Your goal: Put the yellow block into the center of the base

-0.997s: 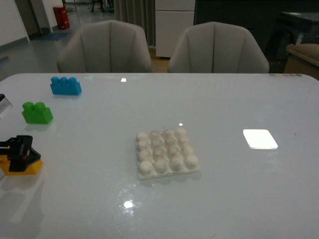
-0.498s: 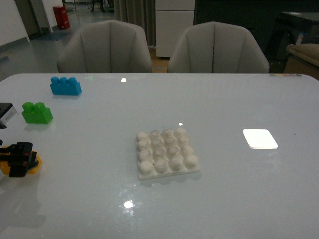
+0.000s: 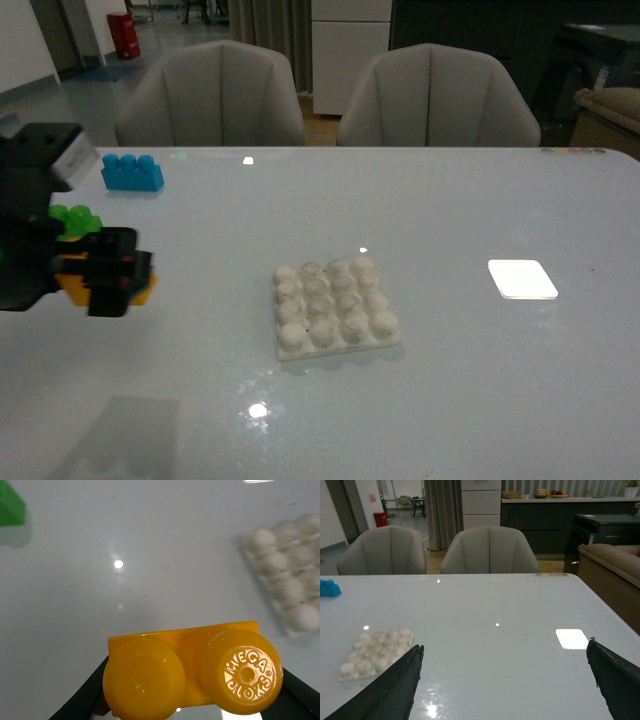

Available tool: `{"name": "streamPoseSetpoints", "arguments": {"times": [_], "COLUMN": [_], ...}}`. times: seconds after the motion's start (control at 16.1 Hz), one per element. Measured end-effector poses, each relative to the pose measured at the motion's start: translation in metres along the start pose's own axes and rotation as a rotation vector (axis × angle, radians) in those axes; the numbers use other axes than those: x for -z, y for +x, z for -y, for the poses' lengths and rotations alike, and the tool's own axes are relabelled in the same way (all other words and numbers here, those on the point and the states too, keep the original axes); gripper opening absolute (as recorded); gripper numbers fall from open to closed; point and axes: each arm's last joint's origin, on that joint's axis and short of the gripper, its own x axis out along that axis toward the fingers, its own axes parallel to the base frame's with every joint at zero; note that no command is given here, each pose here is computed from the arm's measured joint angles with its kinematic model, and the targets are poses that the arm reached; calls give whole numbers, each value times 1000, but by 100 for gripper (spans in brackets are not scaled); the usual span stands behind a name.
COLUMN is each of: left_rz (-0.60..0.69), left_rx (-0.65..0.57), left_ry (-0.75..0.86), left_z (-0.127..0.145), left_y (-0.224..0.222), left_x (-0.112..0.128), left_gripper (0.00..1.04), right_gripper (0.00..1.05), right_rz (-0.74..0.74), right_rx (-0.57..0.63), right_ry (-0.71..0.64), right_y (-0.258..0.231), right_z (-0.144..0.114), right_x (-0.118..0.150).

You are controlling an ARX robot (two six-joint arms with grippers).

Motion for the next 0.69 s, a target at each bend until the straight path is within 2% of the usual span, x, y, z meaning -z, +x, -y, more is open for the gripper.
{"name": "streamPoseSetpoints", "arguments": {"times": [0.19,0.37,0.5,0.69], "left_rz": [0,-39,-56,-65], "left_rx": [59,76,52,-5], "left_ry": [9,8,-3,-28], "left_z": [59,128,150,166], "left_y": [1,25,40,61], "left_x": [-1,2,1,-7], "left_gripper": [65,65,65,65], "right_gripper": [98,98,98,98], "right_rz": [0,0,0,0], "right_rx": [0,0,0,0], "right_ry": [0,0,0,0], "right_y": [0,0,0,0], "right_z": [0,0,0,0], "right_x": [0,0,0,0]}}
